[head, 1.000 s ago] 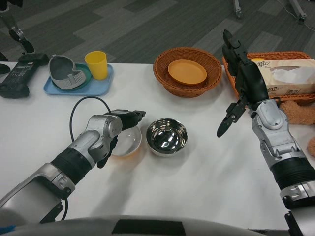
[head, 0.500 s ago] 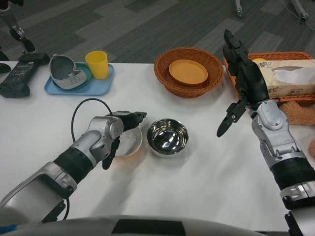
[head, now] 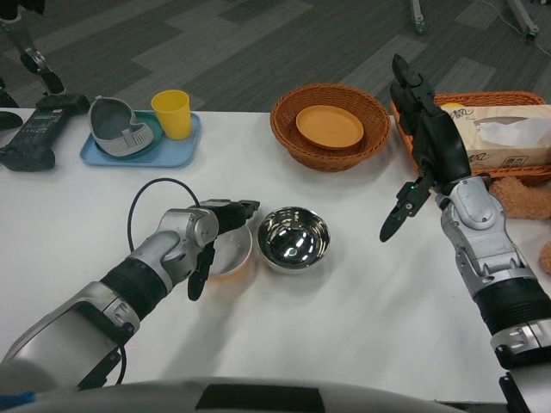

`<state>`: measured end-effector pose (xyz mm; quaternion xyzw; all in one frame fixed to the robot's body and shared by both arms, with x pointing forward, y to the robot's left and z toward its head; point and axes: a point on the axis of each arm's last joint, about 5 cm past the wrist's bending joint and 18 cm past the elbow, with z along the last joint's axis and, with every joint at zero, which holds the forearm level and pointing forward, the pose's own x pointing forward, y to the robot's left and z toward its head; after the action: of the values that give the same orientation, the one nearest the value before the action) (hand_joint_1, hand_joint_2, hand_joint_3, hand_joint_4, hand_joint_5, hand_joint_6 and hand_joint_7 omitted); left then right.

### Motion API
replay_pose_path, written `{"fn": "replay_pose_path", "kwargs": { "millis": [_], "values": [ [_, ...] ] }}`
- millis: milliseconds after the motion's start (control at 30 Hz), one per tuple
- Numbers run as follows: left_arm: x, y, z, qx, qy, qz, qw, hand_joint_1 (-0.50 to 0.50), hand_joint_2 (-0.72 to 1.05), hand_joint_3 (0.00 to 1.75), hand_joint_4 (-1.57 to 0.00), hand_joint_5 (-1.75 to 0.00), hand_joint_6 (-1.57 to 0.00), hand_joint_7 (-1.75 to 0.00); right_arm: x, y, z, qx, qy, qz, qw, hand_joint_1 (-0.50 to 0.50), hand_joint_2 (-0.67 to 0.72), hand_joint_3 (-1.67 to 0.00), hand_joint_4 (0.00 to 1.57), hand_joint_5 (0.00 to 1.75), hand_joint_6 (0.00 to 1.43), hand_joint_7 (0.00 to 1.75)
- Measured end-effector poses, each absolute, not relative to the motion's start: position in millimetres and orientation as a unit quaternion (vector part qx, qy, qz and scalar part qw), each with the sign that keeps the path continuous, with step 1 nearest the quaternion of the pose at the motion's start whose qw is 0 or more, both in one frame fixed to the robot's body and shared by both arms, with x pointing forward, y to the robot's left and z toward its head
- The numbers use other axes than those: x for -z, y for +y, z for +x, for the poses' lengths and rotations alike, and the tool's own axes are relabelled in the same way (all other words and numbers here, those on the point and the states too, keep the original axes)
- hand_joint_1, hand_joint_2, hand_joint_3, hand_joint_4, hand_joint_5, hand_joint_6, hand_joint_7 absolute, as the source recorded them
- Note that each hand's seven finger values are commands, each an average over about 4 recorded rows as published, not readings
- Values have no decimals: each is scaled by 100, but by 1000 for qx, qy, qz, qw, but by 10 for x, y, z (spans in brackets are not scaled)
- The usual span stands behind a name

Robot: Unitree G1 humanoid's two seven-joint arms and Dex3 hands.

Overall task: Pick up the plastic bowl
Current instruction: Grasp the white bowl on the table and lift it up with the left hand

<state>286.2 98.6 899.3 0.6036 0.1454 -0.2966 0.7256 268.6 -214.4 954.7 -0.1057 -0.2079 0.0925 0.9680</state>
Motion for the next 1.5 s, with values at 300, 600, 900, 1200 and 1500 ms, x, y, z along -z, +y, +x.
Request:
{"fn": "replay_pose_path", "kwargs": {
  "millis": [300, 600, 900, 1200, 1500],
  "values": [
    [-8998, 979, 2865, 298, 144, 599, 729, -50, 80, 9, 0, -13, 0, -9, -9537, -2148, 2680, -92, -206, -105, 969, -46, 72, 0, 0, 0, 0, 0],
    [-9059, 988, 2898, 292, 134, 577, 751, -50, 103, 41, 0, -169, 0, -141, -9530, -2151, 2675, -91, -205, -101, 969, -46, 72, 0, 0, 0, 0, 0],
    [-9066, 999, 2845, 290, 123, 567, 761, -50, 96, 44, -25, -175, 0, -168, -9527, -2153, 2672, -91, -206, -100, 969, -46, 72, 0, 0, 0, 0, 0],
    [-9085, 1063, 2833, 275, 125, 564, 768, -48, 96, 72, -26, -175, 0, -168, -9522, -2154, 2668, -91, -206, -99, 969, -46, 72, 0, 0, 0, 0, 0],
    [-9239, 1281, 2857, 281, 157, 534, 782, -49, 96, 122, -114, -175, -17, -168, -9518, -2156, 2663, -90, -207, -97, 969, -46, 72, 0, 0, 0, 0, 0]
  ]
}}
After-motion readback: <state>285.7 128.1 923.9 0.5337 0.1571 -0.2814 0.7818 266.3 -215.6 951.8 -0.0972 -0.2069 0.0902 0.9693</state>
